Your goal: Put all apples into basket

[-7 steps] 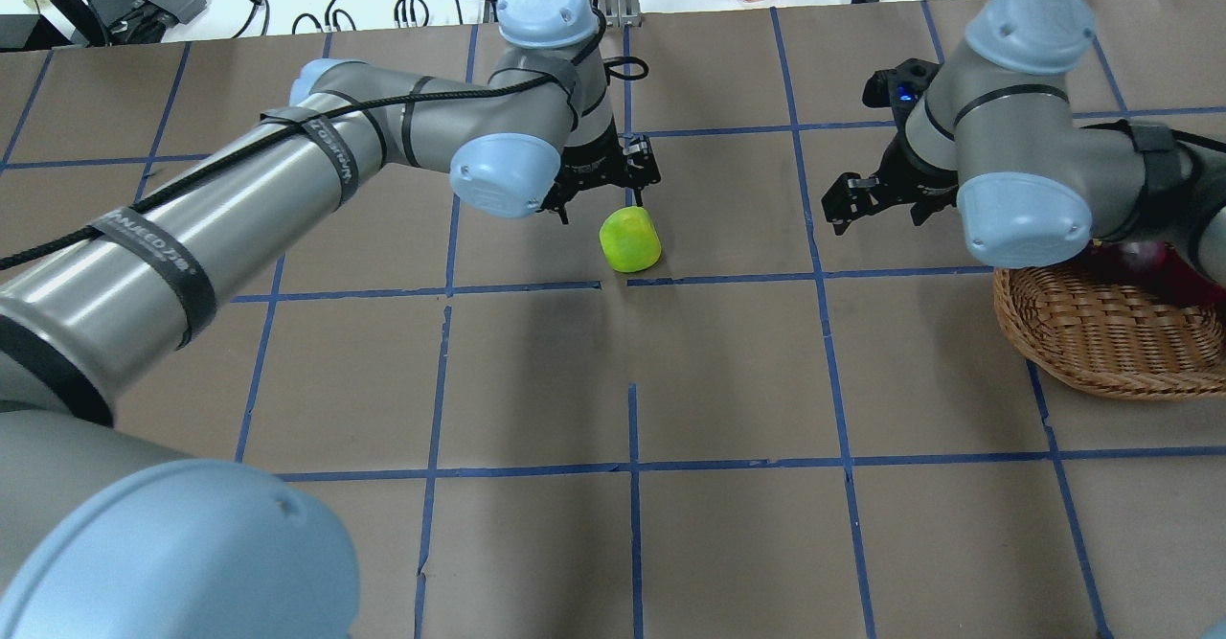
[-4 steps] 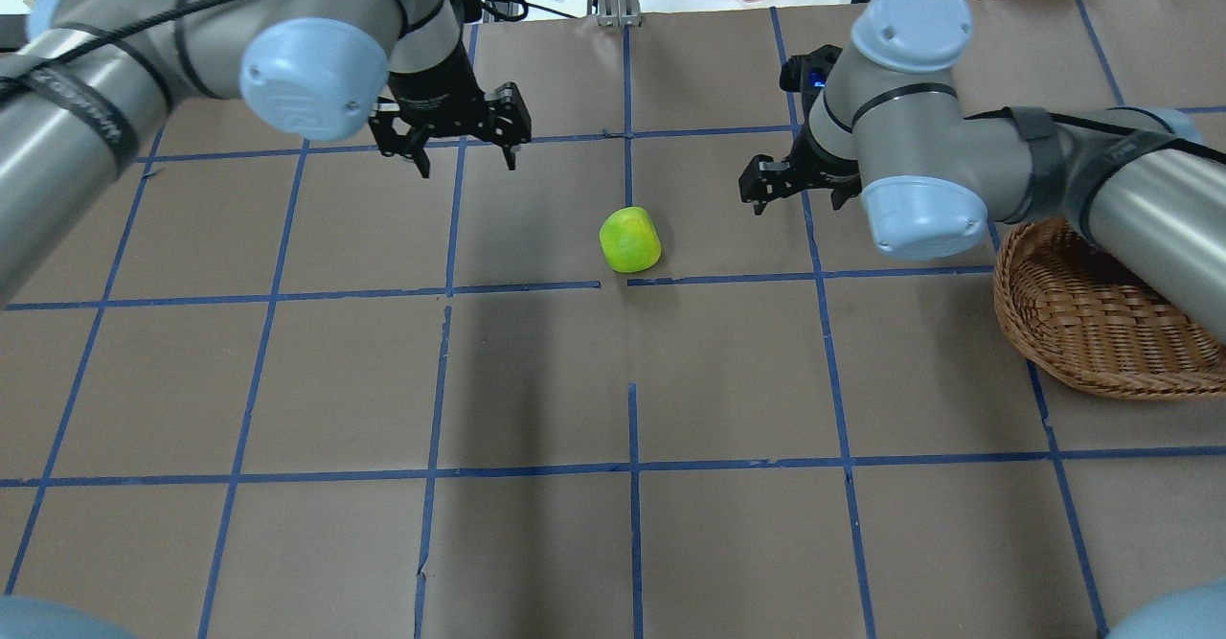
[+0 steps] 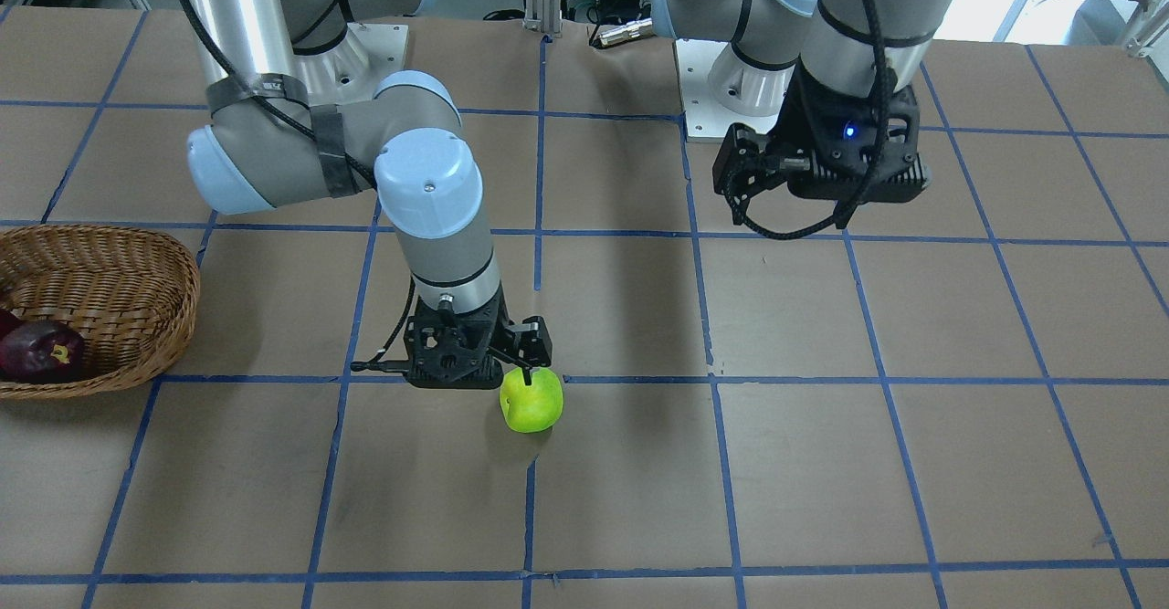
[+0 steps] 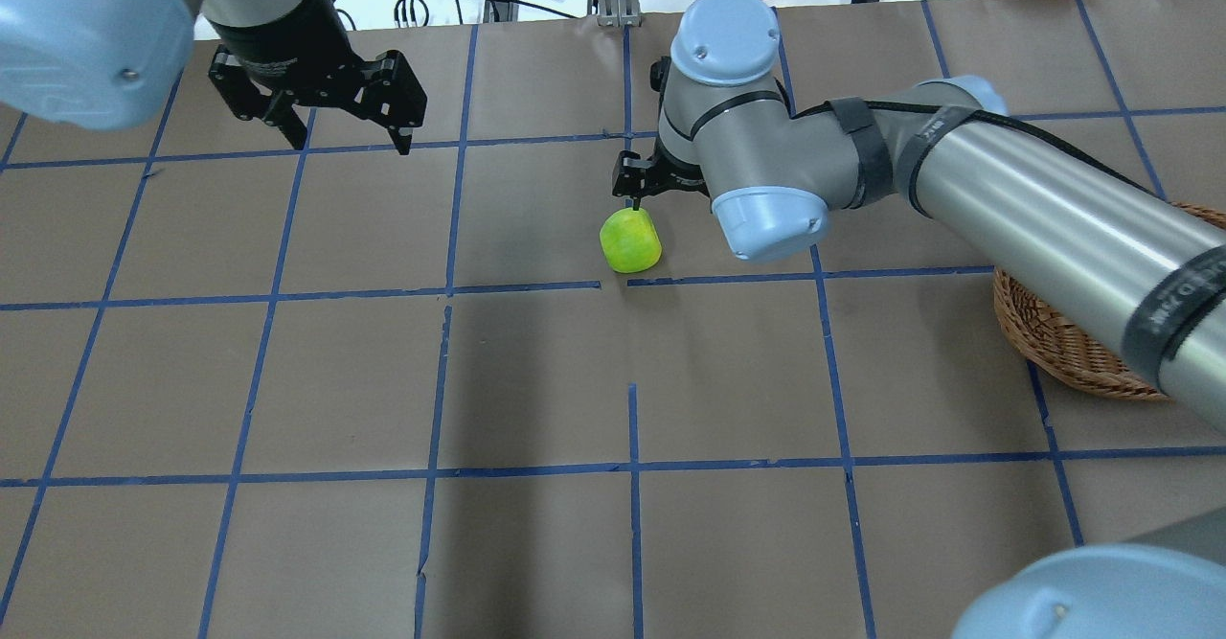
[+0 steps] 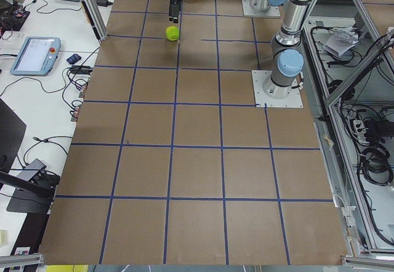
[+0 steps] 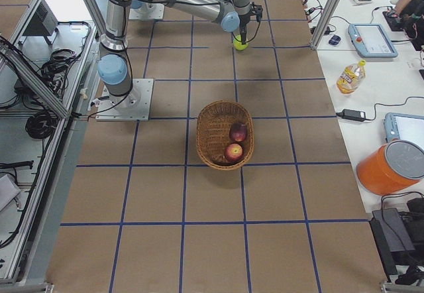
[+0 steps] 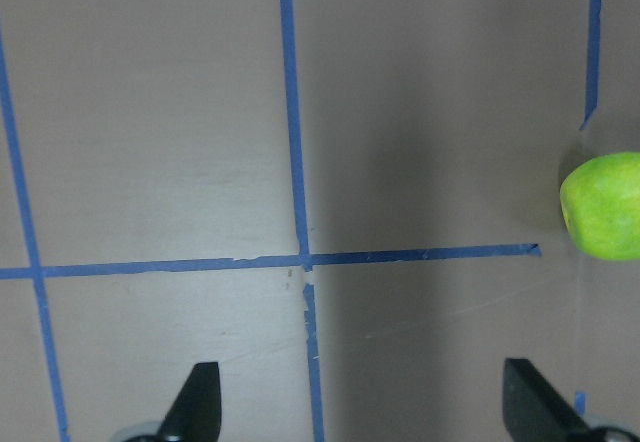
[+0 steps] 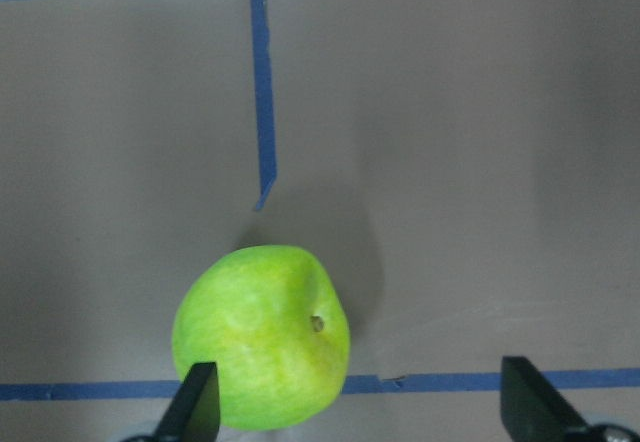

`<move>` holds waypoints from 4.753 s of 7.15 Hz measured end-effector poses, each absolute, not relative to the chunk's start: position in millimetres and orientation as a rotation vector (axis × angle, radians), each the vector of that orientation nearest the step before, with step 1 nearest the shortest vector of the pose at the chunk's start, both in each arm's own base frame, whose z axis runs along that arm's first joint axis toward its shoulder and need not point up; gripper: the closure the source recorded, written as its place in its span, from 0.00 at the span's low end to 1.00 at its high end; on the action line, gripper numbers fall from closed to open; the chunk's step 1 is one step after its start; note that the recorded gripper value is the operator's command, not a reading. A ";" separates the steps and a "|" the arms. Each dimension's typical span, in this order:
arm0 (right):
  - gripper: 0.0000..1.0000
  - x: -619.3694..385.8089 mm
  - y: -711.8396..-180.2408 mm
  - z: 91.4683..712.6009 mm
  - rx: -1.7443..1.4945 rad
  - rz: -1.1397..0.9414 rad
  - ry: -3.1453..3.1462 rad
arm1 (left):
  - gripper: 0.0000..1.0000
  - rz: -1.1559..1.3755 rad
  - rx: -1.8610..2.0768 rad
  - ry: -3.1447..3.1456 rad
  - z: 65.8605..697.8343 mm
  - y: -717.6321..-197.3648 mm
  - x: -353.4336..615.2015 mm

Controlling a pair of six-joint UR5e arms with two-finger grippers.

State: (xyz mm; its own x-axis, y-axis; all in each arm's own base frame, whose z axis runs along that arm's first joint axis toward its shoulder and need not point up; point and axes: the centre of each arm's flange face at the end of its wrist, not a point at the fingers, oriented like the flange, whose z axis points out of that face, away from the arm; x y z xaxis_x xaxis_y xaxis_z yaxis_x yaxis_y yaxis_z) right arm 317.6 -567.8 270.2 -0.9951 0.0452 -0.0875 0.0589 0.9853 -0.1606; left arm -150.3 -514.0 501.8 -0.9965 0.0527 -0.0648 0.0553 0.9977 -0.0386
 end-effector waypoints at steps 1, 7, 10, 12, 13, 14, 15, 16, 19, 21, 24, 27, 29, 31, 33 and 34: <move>0.00 335.5 -565.4 258.1 0.076 -0.253 3.062 | 0.00 -0.051 0.035 3.072 507.1 -504.0 -144.0; 0.61 361.6 -574.6 181.7 0.034 -0.278 3.081 | 0.00 -0.136 -0.067 3.077 509.6 -510.7 -125.7; 0.62 347.3 -579.8 207.8 0.030 -0.293 3.083 | 0.00 -0.152 -0.100 3.129 515.6 -513.9 -118.3; 0.63 280.5 -586.3 253.6 0.085 -0.243 3.143 | 0.00 -0.153 -0.100 3.134 515.5 -514.5 -118.0; 0.63 227.2 -583.1 264.6 0.081 -0.200 3.189 | 0.00 -0.154 -0.098 3.134 514.9 -514.4 -118.1; 0.63 171.6 -574.9 270.7 0.026 -0.163 3.221 | 0.00 -0.153 -0.096 3.135 514.0 -513.6 -118.2; 0.63 117.8 -564.9 277.4 -0.049 -0.139 3.239 | 0.00 -0.152 -0.096 3.136 512.8 -513.0 -118.3; 0.63 64.8 -556.0 284.0 -0.130 -0.123 3.251 | 0.00 -0.150 -0.095 3.136 511.8 -512.8 -118.4; 0.48 -68.7 -535.0 286.0 -0.368 -0.161 3.249 | 0.00 -0.144 -0.097 3.136 509.1 -512.1 -118.5; 0.00 -118.7 -510.4 260.2 -0.403 -0.211 3.192 | 0.00 -0.145 -0.096 3.135 509.0 -512.1 -118.8; 0.00 -120.4 -496.0 251.6 -0.400 -0.227 3.162 | 0.00 -0.155 -0.097 3.135 511.1 -512.7 -118.4; 0.00 -74.4 -483.4 326.8 -0.426 -0.250 3.133 | 0.00 -0.159 -0.097 3.137 511.6 -512.8 -118.5; 0.00 -9.3 -490.2 404.3 -0.375 -0.193 3.095 | 0.00 -0.154 -0.098 3.137 510.2 -512.6 -118.5; 0.00 62.8 -489.8 461.1 -0.242 -0.116 3.093 | 0.00 -0.153 -0.098 3.137 509.7 -512.6 -118.5; 0.00 116.8 -481.1 488.0 -0.043 -0.078 3.108 | 0.00 -0.151 -0.098 3.138 509.2 -512.5 -118.5; 0.00 137.8 -476.6 492.7 0.018 -0.065 3.117 | 0.00 -0.152 -0.101 3.139 509.5 -512.6 -119.1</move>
